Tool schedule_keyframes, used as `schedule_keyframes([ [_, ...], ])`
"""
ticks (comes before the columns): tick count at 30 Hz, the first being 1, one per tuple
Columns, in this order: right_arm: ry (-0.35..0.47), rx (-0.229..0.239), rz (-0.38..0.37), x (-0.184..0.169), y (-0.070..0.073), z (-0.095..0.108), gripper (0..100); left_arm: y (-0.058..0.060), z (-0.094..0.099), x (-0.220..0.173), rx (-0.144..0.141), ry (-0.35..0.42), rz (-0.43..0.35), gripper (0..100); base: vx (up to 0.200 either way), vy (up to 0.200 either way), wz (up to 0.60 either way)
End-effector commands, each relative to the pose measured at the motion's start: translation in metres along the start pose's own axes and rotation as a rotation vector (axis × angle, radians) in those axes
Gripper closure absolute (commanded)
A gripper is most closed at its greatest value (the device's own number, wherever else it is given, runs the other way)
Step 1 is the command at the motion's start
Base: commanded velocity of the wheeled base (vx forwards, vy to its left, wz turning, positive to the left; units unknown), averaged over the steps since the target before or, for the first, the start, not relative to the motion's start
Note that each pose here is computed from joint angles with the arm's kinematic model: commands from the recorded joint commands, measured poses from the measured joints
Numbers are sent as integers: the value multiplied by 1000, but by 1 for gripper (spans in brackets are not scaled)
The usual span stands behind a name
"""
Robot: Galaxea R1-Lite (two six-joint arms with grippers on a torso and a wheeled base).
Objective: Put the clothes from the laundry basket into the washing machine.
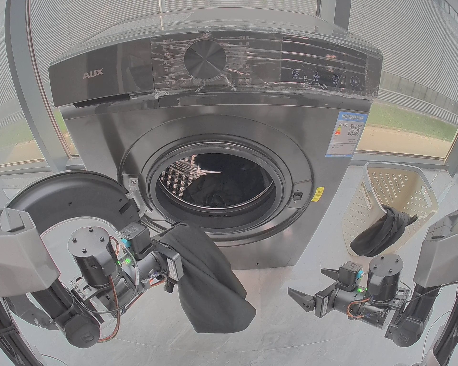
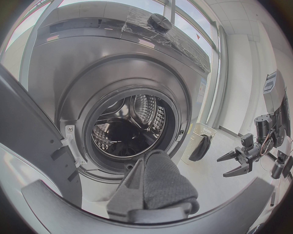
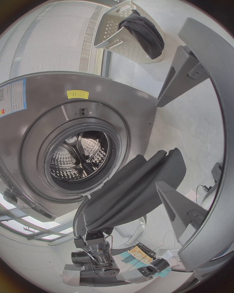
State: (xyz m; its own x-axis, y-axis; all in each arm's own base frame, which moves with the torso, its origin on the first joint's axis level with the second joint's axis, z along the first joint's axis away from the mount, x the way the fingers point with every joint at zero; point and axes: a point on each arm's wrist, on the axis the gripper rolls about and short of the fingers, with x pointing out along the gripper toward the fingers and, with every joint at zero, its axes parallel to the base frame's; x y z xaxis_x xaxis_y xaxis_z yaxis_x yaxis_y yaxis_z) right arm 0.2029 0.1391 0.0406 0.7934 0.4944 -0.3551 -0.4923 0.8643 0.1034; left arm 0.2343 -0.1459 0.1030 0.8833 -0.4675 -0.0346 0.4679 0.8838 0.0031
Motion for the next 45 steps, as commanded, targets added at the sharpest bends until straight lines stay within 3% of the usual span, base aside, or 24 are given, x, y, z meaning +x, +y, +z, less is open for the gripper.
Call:
schedule_keyframes([
  [1, -20, 6, -11, 1, -3, 4, 0, -1, 1, 0, -12, -7, 2, 100, 0, 0, 0],
  [6, -27, 5, -5, -2, 0, 5, 0, -1, 4, 5, -71, -24, 3, 100, 120, 0, 0],
  [9, -21, 6, -5, -2, -1, 4, 0, -4, -1, 6, -56, -7, 2, 100, 133, 0, 0],
  [17, -20, 14, -2, -3, 0, 4, 0, -9, 0, 7, -73, -13, -17, 100, 75, 0, 0],
  [21, -22, 16, -1, -3, 1, 4, 0, -9, -6, 8, -61, 9, -15, 100, 150, 0, 0],
  [34, -18, 5, 26, -6, 8, 4, 0, -11, -10, 9, -63, 23, -22, 100, 92, 0, 0],
  [39, -7, -10, 67, -15, 17, 2, 0, -16, -10, 7, -62, 25, -39, 100, 0, 0, 0],
  [45, -4, -32, 131, -26, 31, 1, 0, -32, -10, 6, -59, 27, -89, 100, 0, 0, 0],
])
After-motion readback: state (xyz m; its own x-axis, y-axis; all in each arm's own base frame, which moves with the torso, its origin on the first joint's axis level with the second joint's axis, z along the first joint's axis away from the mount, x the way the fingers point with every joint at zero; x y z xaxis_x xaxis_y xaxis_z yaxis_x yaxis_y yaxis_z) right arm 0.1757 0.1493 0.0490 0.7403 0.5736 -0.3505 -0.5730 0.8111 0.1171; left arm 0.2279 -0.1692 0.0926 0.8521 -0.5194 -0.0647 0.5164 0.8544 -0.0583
